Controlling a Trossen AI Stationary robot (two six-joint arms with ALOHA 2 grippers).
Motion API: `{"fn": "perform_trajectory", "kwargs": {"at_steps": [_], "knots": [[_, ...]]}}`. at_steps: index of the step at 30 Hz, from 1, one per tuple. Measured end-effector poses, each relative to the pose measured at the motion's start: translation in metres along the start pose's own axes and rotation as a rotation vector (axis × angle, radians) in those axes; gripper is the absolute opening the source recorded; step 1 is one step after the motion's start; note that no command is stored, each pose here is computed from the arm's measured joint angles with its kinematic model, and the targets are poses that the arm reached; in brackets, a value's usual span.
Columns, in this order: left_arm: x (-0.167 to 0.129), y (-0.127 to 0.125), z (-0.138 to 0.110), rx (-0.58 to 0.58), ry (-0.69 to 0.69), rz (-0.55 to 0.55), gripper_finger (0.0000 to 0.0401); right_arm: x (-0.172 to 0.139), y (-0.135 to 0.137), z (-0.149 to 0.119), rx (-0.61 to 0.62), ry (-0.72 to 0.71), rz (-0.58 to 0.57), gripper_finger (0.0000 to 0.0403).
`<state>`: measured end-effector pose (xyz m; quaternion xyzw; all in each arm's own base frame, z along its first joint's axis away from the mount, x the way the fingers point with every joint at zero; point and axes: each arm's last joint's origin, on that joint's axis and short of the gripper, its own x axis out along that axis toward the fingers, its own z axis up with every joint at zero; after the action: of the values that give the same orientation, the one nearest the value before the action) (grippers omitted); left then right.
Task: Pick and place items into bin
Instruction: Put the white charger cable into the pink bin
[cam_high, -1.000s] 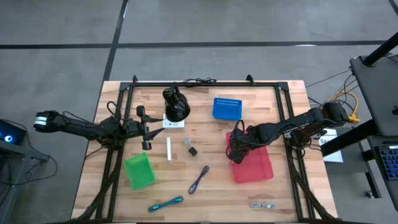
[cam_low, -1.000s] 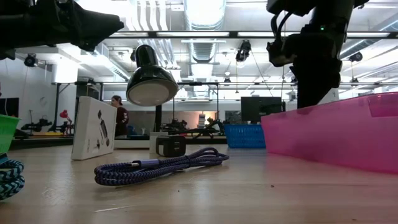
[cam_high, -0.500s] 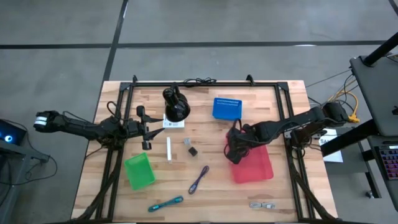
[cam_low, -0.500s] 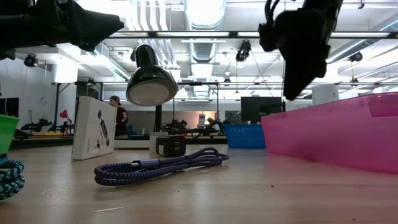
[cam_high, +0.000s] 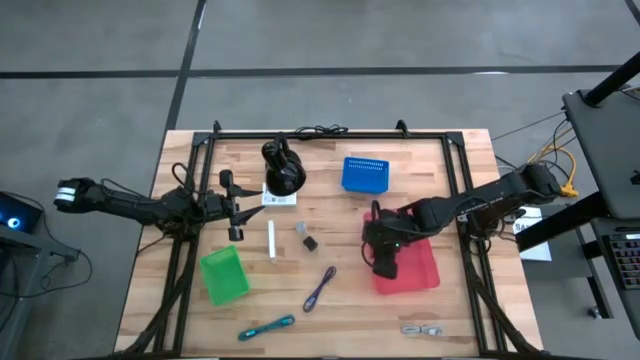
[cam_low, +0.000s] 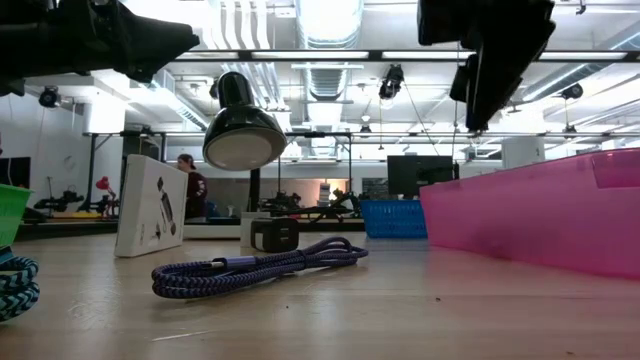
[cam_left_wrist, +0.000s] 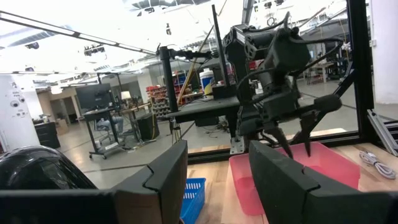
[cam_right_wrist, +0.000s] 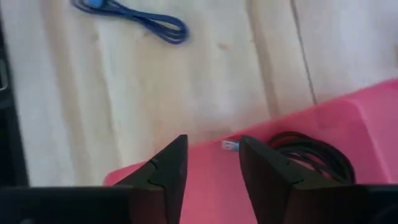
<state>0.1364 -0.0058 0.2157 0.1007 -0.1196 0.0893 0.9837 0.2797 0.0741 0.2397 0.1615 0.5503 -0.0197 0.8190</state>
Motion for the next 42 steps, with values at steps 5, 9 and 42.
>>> {"fn": "perform_trajectory", "kwargs": {"at_steps": [5, 9, 42], "knots": [[0.0, 0.0, 0.0, 0.0, 0.0, 0.0, 0.0157, -0.007, 0.019, -0.002, -0.069, 0.007, 0.076, 0.0149], [0.0, 0.0, 0.0, 0.001, 0.003, -0.001, 0.0157, -0.013, 0.035, -0.004, -0.127, -0.022, 0.11, 0.016], [0.0, 0.0, -0.001, -0.004, 0.007, -0.002, 0.0157, -0.021, 0.11, -0.074, -0.346, 0.042, 0.234, 0.0154]]}}
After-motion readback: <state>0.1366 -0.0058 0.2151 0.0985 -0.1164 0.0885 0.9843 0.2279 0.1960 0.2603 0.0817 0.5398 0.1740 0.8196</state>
